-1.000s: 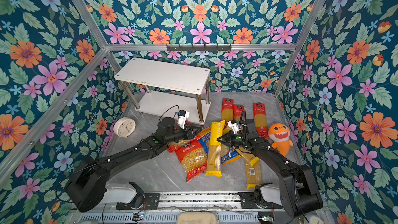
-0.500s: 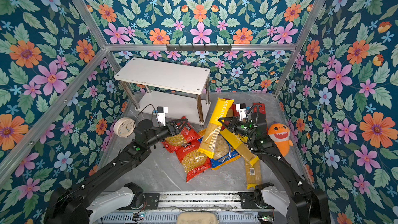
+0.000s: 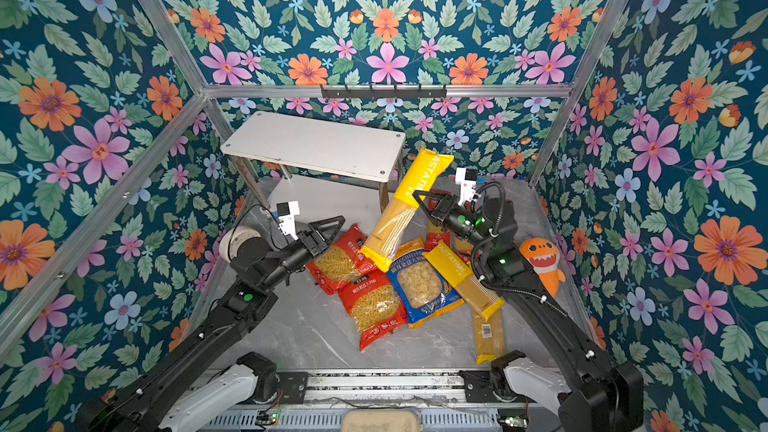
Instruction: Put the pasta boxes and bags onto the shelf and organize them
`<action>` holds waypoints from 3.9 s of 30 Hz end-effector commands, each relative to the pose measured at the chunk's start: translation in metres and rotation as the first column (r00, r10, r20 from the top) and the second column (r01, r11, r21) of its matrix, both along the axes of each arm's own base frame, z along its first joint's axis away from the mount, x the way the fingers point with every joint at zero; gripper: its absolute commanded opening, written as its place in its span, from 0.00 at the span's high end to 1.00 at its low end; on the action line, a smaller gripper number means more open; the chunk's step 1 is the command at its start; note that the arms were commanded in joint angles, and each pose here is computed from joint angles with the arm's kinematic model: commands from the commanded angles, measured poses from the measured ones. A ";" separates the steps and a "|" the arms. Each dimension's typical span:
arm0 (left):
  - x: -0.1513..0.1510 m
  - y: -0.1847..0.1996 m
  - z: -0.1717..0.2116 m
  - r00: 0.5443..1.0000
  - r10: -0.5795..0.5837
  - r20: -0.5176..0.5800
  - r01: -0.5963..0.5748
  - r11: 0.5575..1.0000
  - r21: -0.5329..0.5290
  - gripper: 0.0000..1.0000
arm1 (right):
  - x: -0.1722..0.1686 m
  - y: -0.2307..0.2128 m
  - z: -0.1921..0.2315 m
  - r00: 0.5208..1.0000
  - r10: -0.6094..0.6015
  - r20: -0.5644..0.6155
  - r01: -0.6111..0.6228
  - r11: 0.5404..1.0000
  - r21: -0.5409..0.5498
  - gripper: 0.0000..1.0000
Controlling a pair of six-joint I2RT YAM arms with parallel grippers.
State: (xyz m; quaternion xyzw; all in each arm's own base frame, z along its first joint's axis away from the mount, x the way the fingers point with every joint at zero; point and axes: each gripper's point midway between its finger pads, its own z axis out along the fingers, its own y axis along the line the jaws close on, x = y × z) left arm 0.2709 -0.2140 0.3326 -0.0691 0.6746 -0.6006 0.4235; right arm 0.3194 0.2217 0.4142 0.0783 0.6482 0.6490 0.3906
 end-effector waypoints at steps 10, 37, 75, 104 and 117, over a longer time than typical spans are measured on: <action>0.011 0.014 0.039 0.996 0.081 0.044 -0.066 0.959 -0.274 0.08 | 0.055 0.037 0.068 0.983 -0.158 0.096 0.131 0.962 0.241 1.00; 0.040 0.027 0.061 0.984 0.178 0.014 -0.162 0.925 -0.344 0.86 | 0.073 0.083 0.038 0.998 -0.065 -0.015 0.067 0.970 0.234 0.65; 0.140 0.274 0.082 0.818 0.573 -0.049 -0.575 0.812 -0.102 1.00 | 0.035 0.032 -0.175 0.902 -0.102 -0.420 0.105 0.994 -0.016 0.45; 0.222 0.315 0.057 0.799 0.595 -0.086 -0.601 0.797 -0.067 0.88 | 0.049 0.061 -0.224 0.861 0.016 -0.509 0.003 0.999 0.036 0.47; 0.190 0.338 0.054 0.756 0.646 -0.106 -0.653 0.756 -0.053 0.19 | 0.045 0.059 -0.235 0.853 0.020 -0.521 0.004 0.999 0.044 0.48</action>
